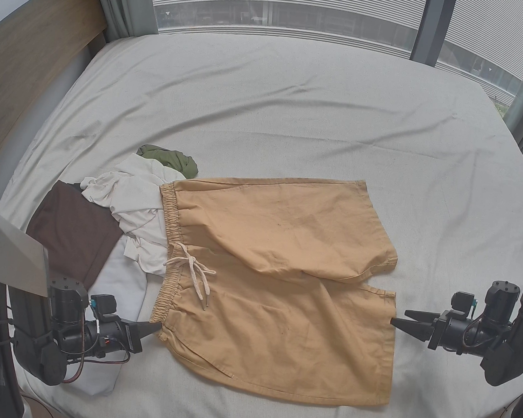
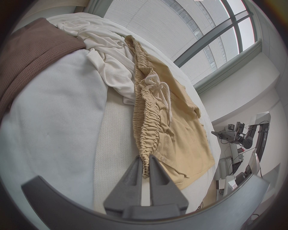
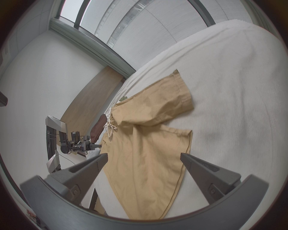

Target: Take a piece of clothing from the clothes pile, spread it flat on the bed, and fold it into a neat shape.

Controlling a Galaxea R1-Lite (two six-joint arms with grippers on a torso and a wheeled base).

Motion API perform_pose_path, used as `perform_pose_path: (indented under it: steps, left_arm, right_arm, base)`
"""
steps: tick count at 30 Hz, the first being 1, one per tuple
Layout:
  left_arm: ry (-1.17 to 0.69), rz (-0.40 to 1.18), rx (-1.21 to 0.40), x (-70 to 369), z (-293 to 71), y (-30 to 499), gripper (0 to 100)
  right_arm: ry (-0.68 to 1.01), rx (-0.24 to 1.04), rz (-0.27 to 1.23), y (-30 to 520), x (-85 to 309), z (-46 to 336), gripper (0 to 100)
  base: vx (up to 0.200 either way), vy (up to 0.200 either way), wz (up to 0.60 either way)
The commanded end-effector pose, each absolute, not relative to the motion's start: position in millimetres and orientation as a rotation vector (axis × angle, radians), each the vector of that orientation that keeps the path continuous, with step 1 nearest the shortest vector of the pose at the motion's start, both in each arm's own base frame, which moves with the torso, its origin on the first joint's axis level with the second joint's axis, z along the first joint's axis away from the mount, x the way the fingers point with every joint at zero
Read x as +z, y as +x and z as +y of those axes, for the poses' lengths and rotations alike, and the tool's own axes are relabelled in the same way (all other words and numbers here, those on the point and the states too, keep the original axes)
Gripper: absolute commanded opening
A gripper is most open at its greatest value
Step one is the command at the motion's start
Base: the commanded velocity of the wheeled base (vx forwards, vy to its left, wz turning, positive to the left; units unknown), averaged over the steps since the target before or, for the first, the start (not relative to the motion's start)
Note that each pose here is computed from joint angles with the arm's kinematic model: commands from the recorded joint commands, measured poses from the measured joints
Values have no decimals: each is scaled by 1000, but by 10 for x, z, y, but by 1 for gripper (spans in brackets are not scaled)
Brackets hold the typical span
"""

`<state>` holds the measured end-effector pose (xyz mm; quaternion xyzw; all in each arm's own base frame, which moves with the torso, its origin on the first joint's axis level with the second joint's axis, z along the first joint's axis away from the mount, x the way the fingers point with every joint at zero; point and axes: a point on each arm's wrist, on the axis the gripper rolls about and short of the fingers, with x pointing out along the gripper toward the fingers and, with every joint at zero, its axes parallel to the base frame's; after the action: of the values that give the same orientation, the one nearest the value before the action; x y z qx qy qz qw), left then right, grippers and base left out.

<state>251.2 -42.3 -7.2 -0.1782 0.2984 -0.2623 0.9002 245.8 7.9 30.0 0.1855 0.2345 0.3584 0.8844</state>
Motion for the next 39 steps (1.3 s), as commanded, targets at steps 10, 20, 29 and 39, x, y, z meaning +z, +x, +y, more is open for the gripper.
perform_pose_path:
  steps: [10,20,29,39]
  left_arm:
    - [-368,625,-543,-88,-428,2505,0]
    - [-369,630,-545,-93,-431,2497,0]
    - [-369,634,-547,-95,-437,2488,0]
    - [-369,640,-544,-108,-437,2484,0]
  right_arm:
    - [312,770,658,2192,27,100,100]
    - [296,784,736,2081,-97,107,100]
    - [261,830,801,1933,-199,164,100]
    - [253,839,834,1920,-292,167,100]
  base:
    - [0,0,0]
    - [0,0,0]
    - [0,0,0]
    - [0,0,0]
